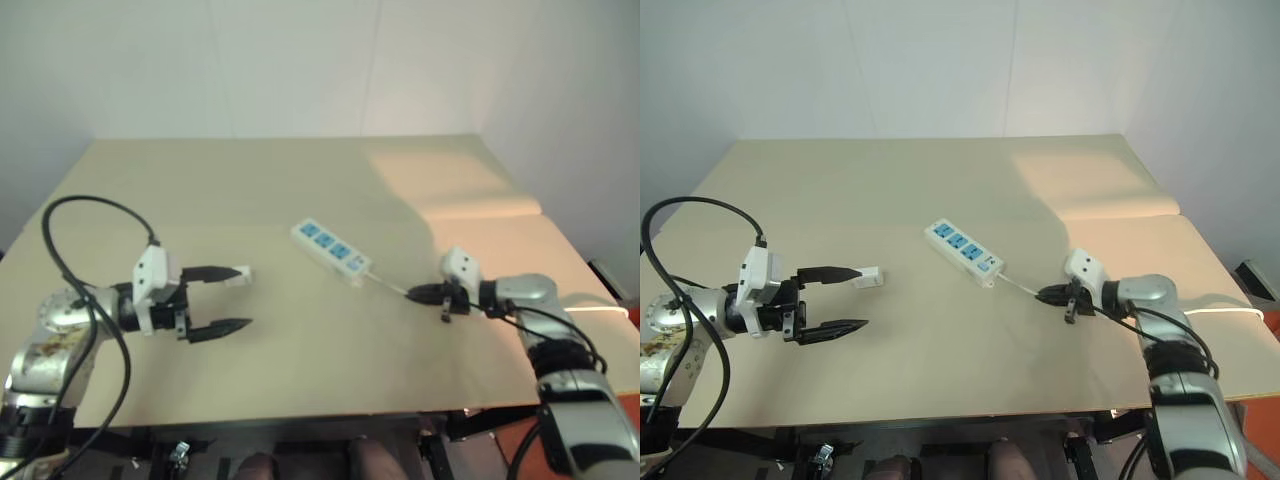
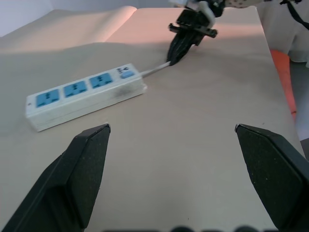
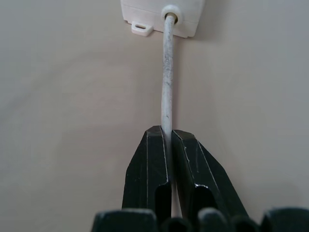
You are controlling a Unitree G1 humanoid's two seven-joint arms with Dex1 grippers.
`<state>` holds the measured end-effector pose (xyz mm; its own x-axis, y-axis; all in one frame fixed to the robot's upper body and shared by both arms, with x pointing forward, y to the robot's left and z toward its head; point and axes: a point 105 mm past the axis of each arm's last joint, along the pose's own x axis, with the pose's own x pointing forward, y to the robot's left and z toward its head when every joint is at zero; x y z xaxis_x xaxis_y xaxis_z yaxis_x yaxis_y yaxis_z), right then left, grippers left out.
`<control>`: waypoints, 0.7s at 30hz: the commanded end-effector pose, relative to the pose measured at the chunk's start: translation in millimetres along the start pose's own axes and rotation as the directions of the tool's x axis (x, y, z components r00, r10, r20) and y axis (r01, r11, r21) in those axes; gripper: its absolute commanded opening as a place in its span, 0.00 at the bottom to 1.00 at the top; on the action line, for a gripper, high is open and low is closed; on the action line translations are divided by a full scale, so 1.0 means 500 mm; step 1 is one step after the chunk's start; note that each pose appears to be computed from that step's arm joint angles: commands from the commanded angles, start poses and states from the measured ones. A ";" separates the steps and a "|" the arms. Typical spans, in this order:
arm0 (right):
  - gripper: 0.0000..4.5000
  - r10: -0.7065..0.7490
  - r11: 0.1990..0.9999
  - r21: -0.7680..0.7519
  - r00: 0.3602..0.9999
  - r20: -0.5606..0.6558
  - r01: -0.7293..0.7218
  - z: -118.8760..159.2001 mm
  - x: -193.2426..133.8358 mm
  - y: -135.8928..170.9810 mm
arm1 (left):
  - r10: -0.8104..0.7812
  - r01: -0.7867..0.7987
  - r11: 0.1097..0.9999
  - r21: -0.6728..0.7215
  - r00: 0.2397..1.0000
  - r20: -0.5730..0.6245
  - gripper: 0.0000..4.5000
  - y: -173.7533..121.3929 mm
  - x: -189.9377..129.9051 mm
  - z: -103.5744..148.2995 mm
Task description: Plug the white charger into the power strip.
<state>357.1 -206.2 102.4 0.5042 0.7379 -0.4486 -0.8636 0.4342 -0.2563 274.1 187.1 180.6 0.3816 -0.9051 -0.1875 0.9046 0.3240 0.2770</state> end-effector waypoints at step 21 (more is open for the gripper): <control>0.99 -0.269 0.960 0.166 0.898 0.348 0.224 0.098 -0.027 0.028 | -0.017 0.016 0.999 0.050 1.000 0.019 1.00 0.014 0.005 0.022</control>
<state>338.8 -186.4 129.6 0.6651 0.7362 -0.1252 -0.7434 0.6370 -0.2039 280.9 184.1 184.7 0.3569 -0.9149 -0.1884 0.9130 0.2990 0.2777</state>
